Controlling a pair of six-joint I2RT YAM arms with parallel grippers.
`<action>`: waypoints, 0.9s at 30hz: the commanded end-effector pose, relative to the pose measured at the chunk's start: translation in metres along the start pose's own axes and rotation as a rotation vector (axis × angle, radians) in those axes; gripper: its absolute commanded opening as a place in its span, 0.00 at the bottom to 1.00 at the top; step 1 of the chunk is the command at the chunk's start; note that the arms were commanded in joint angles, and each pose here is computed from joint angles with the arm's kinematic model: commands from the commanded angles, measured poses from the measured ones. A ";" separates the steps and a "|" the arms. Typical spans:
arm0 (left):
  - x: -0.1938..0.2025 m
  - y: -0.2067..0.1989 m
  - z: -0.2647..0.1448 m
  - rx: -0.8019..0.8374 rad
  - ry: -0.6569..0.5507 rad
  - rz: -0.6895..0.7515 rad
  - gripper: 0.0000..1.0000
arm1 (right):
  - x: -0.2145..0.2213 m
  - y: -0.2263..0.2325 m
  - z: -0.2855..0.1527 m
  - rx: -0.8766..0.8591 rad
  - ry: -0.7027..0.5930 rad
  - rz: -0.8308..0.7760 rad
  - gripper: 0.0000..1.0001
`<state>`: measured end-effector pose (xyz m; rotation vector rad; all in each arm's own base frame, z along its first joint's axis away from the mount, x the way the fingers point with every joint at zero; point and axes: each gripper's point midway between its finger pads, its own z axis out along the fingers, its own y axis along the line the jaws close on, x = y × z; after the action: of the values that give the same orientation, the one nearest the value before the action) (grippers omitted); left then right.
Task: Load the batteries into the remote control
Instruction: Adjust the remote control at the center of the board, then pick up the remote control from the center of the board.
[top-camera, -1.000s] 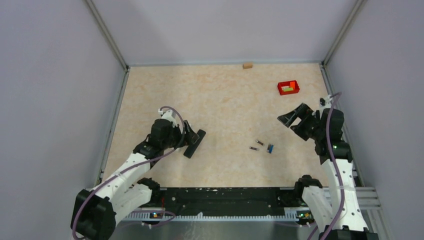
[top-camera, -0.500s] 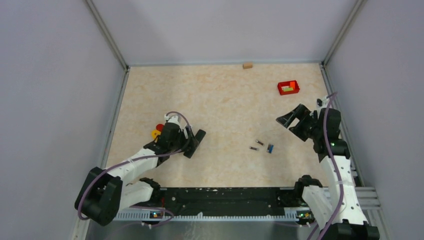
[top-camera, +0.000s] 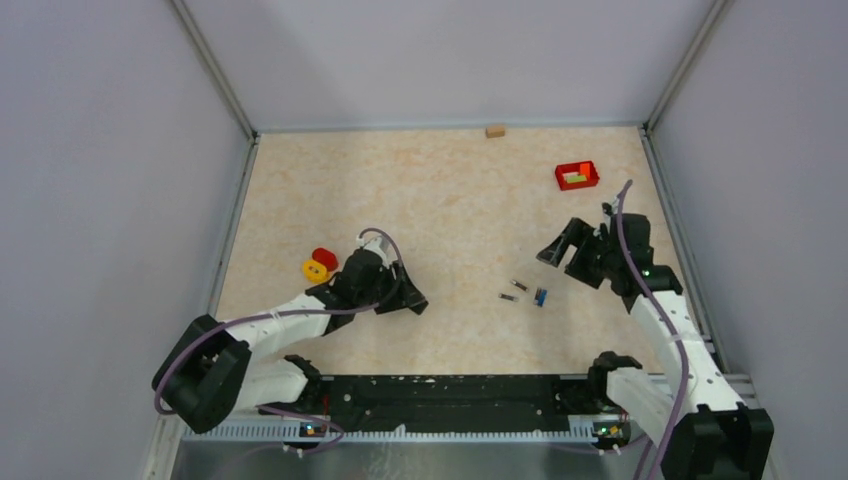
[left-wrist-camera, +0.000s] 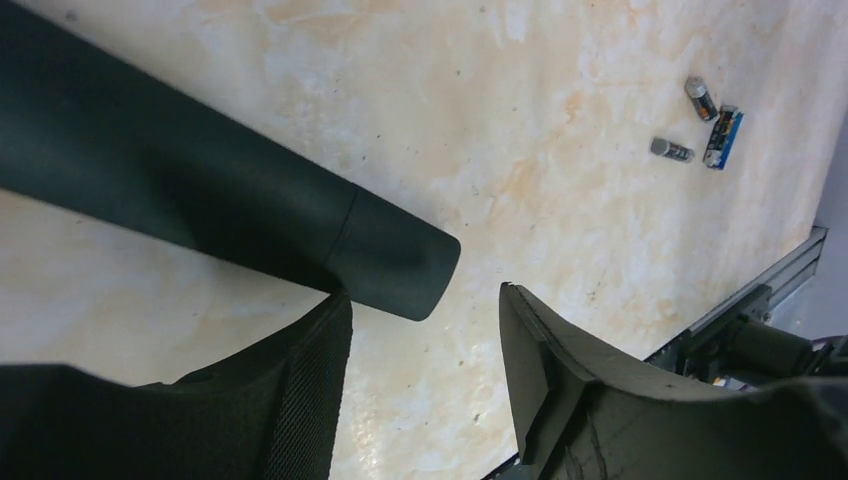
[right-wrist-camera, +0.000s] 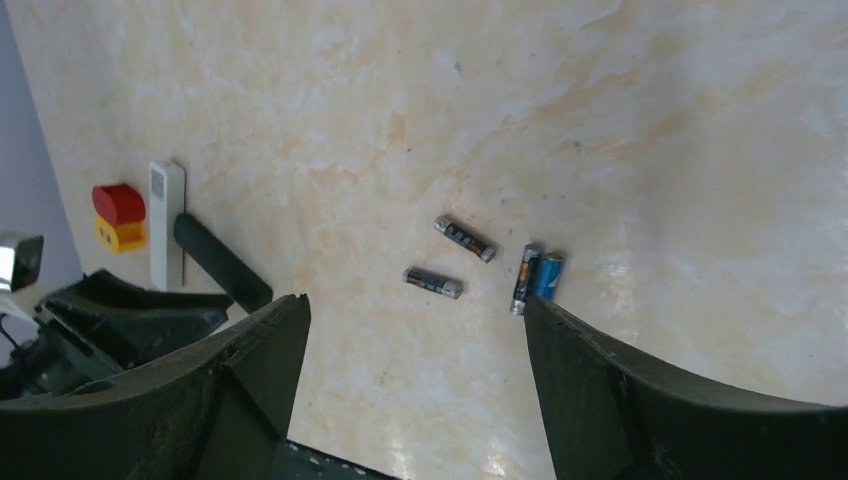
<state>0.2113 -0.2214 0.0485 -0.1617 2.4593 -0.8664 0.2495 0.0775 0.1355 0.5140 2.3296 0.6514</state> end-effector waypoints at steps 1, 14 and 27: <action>-0.032 -0.035 0.003 0.078 -0.081 -0.014 0.61 | 0.011 0.037 0.006 -0.103 -0.010 -0.152 0.80; -0.115 0.026 -0.066 -0.290 -0.521 -0.053 0.75 | 0.108 0.167 0.070 -0.272 0.132 -0.806 0.84; -0.167 0.073 -0.134 -0.408 -0.670 -0.246 0.96 | 0.196 0.216 0.140 -0.181 0.361 -0.846 0.79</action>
<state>0.2909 -0.0547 0.1472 -0.7654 1.9824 -0.3244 0.2488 0.3738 0.0695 -0.6610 2.4633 0.5602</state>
